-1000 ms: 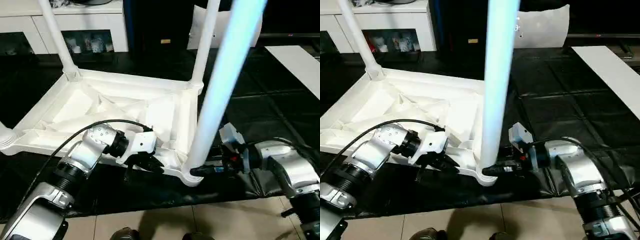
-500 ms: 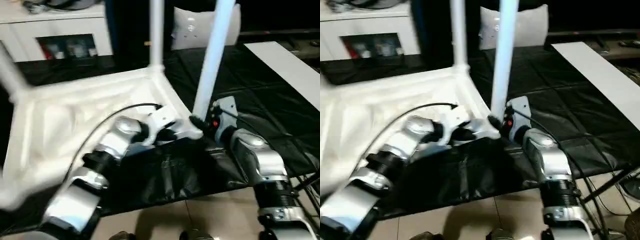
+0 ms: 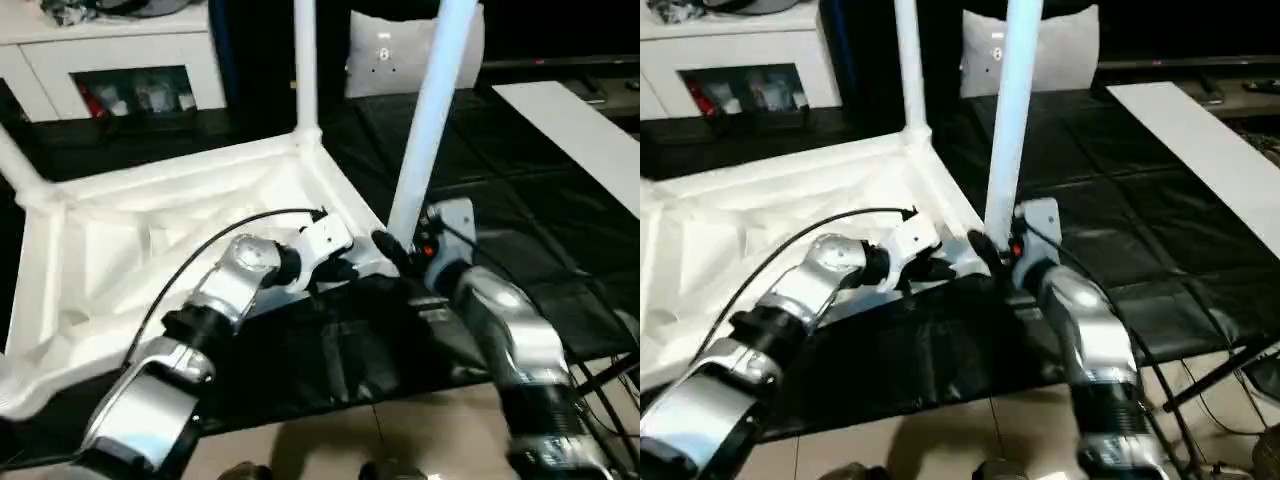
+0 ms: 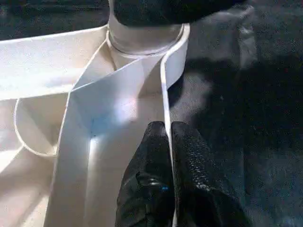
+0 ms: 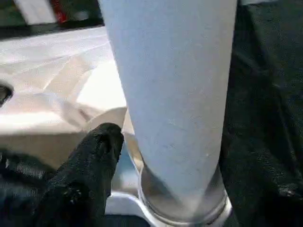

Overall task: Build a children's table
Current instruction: Rotate leg to tighten

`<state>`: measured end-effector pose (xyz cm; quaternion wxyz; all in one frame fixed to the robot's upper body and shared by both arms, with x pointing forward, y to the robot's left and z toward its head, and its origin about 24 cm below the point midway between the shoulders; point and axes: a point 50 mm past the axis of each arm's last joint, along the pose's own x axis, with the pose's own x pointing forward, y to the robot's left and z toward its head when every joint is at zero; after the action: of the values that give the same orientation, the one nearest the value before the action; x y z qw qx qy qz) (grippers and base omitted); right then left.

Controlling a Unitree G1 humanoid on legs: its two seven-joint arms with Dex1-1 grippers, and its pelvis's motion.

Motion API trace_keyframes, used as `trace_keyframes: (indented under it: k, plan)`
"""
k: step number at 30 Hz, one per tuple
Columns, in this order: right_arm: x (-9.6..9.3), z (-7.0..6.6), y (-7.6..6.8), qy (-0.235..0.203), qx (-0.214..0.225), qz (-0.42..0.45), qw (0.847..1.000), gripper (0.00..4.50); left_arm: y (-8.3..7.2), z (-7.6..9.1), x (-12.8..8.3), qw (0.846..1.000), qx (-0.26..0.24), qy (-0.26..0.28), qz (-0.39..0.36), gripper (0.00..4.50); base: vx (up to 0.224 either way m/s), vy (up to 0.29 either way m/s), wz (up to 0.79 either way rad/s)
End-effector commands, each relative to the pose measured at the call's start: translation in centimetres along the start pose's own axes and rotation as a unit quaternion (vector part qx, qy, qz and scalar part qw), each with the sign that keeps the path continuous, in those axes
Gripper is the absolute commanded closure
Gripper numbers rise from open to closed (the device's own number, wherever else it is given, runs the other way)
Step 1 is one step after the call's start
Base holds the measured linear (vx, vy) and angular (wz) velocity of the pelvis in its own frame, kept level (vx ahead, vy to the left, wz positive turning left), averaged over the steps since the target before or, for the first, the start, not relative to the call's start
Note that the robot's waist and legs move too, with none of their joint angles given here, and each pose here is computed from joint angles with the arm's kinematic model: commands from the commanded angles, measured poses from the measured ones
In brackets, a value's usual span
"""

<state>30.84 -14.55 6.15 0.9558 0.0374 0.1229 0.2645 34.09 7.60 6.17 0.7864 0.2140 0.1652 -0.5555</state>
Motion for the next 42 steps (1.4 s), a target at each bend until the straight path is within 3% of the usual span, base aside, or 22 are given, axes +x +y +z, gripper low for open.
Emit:
trace_keyframes:
  k: [1,3,6,10,11,15,19,20,21,22,24,28,31,32,34,36,37,39,40,42]
  plan:
    - [-0.9,0.0,-0.1,0.0,-0.005,0.033,0.999,0.75,0.1,1.1,-0.4,0.999,0.038,-0.022,-0.008,4.5,0.0,0.0,0.0]
    - [-1.6,0.2,-0.8,-0.002,-0.015,0.029,0.999,0.61,0.3,0.8,-0.7,0.999,0.033,-0.02,0.0,4.5,0.0,0.0,0.0]
    - [-3.6,1.1,-2.1,-0.036,-0.006,0.043,0.998,0.42,0.6,1.6,-1.2,0.997,0.02,-0.077,0.014,4.5,0.0,0.0,0.0]
    - [-5.1,1.7,-2.5,-0.049,-0.014,0.069,0.996,0.04,0.4,2.3,-1.6,0.993,0.014,-0.113,0.011,4.5,0.0,0.0,0.0]
    - [-6.0,1.8,-2.4,-0.049,-0.021,0.09,0.994,0.01,0.3,2.6,-1.7,0.992,0.011,-0.127,0.011,4.23,0.0,0.0,0.0]
    - [-7.6,2.0,-1.7,-0.038,-0.041,0.145,0.988,0.0,-0.1,2.6,-2.1,0.991,0.007,-0.135,0.003,3.85,0.0,0.0,0.0]
    - [-7.9,3.0,0.4,-0.061,-0.018,0.204,0.977,0.0,-0.3,1.8,-2.7,0.992,-0.005,-0.126,0.014,3.51,0.0,0.0,0.0]
    - [-7.4,3.8,2.1,-0.085,-0.004,0.241,0.967,0.0,-0.6,1.0,-3.3,0.993,-0.015,-0.119,0.021,3.45,0.0,0.0,0.0]
    - [-7.1,4.2,2.9,-0.095,-0.001,0.253,0.963,0.0,-0.8,0.7,-3.6,0.993,-0.021,-0.116,0.023,3.33,0.0,0.0,0.0]
    - [-6.8,4.3,3.3,-0.101,0.0,0.258,0.961,0.0,-1.0,0.4,-3.9,0.993,-0.027,-0.113,0.026,3.1,0.0,0.0,0.0]
    - [-6.4,4.5,3.8,-0.107,0.001,0.261,0.959,0.0,-1.1,0.1,-4.4,0.993,-0.031,-0.11,0.032,3.09,0.0,0.0,0.0]
    - [-4.3,5.6,6.0,-0.137,0.007,0.265,0.954,0.0,-2.3,-1.8,-8.2,0.99,-0.08,-0.105,0.044,2.76,0.0,0.0,0.0]
    - [-3.2,5.6,6.9,-0.13,0.0,0.267,0.955,0.0,-3.4,-2.5,-10.5,0.988,-0.106,-0.102,0.046,2.59,0.0,0.0,0.0]
    - [-2.2,5.4,7.4,-0.117,-0.008,0.262,0.958,0.0,-4.4,-2.8,-11.7,0.987,-0.119,-0.095,0.044,2.45,0.0,0.0,0.0]
    - [-1.5,5.3,7.5,-0.109,-0.014,0.253,0.961,0.0,-5.0,-2.9,-12.3,0.988,-0.124,-0.086,0.041,2.22,0.0,0.0,0.0]
    - [1.0,4.5,7.5,-0.065,-0.055,0.189,0.978,0.0,-6.2,-4.0,-13.3,0.991,-0.126,-0.03,0.042,2.19,0.0,0.0,0.0]
    - [1.0,4.5,7.5,-0.065,-0.055,0.189,0.978,0.0,-6.2,-4.0,-13.3,0.991,-0.126,-0.03,0.042,2.04,0.0,0.0,0.0]
    - [2.8,3.8,6.9,-0.034,-0.103,0.118,0.987,0.0,-6.5,-5.1,-13.6,0.991,-0.12,0.017,0.059,1.8,0.0,0.0,0.0]
    - [3.8,3.6,6.7,-0.021,-0.157,0.078,0.984,0.0,-6.6,-5.6,-13.9,0.99,-0.119,0.043,0.065,1.78,0.0,0.0,0.0]
    - [4.6,3.4,6.6,-0.013,-0.22,0.051,0.974,0.0,-6.9,-5.8,-14.0,0.988,-0.123,0.06,0.065,1.68,0.0,0.0,0.0]
